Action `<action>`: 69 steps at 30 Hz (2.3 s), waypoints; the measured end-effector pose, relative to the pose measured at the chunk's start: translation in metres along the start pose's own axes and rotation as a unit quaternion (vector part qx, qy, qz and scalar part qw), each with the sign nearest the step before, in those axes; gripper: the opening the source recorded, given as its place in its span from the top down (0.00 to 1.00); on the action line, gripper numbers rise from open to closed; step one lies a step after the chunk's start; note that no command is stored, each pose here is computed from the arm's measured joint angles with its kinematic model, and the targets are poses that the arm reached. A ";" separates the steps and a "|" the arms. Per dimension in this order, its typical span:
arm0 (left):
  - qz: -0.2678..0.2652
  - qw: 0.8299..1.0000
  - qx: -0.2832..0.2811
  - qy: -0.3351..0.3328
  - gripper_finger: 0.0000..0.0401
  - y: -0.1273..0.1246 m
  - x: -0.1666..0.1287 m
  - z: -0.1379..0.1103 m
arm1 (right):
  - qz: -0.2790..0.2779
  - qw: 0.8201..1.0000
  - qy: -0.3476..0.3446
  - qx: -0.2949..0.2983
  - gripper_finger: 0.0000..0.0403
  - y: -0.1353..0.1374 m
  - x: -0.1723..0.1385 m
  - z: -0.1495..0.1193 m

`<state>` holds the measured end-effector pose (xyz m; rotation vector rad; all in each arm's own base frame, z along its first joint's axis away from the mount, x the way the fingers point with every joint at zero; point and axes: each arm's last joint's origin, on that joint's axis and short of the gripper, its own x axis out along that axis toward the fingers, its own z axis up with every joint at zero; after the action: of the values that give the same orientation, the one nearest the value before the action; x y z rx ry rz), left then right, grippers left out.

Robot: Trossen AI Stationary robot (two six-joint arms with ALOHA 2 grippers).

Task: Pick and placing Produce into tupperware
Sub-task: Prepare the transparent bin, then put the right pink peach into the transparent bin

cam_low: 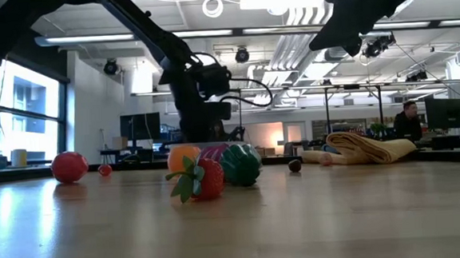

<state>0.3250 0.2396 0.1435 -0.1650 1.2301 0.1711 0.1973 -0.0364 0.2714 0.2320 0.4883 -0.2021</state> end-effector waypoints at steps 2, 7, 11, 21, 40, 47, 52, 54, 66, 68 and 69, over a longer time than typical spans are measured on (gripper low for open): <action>-0.001 1.000 -0.008 0.002 0.99 0.005 -0.001 -0.003 | 0.000 1.000 0.000 0.000 1.00 0.000 0.000 0.000; -0.013 1.000 -0.005 -0.008 0.99 0.003 0.000 -0.001 | 0.000 1.000 0.000 -0.003 1.00 0.000 0.000 0.000; -0.024 1.000 0.003 -0.011 0.99 -0.003 0.001 0.002 | 0.000 1.000 0.000 -0.002 1.00 0.000 0.000 0.000; -0.033 0.999 0.020 -0.011 0.99 -0.017 0.003 0.007 | 0.000 1.000 0.000 -0.002 1.00 0.000 0.000 0.000; 0.028 0.992 0.122 0.025 0.99 -0.032 -0.076 0.051 | 0.000 1.000 0.002 -0.004 1.00 0.000 0.000 0.000; 0.086 0.978 0.188 -0.041 0.99 -0.080 -0.166 0.056 | -0.002 1.000 0.013 -0.004 1.00 0.000 0.000 -0.002; 0.125 0.965 0.211 -0.088 0.99 -0.112 -0.217 0.024 | -0.003 1.000 0.018 -0.003 1.00 -0.001 0.000 -0.003; 0.136 0.962 0.213 -0.108 0.99 -0.120 -0.229 0.004 | -0.003 1.000 0.020 -0.003 1.00 -0.001 0.000 -0.004; 0.159 0.919 0.206 -0.296 0.99 -0.142 -0.202 -0.148 | -0.007 1.000 0.020 -0.001 1.00 -0.002 0.000 -0.004; 0.155 0.911 0.210 -0.320 0.99 -0.146 -0.199 -0.168 | -0.018 1.000 0.017 -0.001 1.00 -0.002 0.000 -0.004; 0.158 0.905 0.210 -0.334 0.99 -0.147 -0.198 -0.178 | -0.022 1.000 0.016 -0.001 1.00 -0.003 0.000 -0.003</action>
<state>0.1294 0.0497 0.2772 0.4463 0.5736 0.2147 0.1951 -0.0379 0.2680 0.2231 0.5264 -0.2415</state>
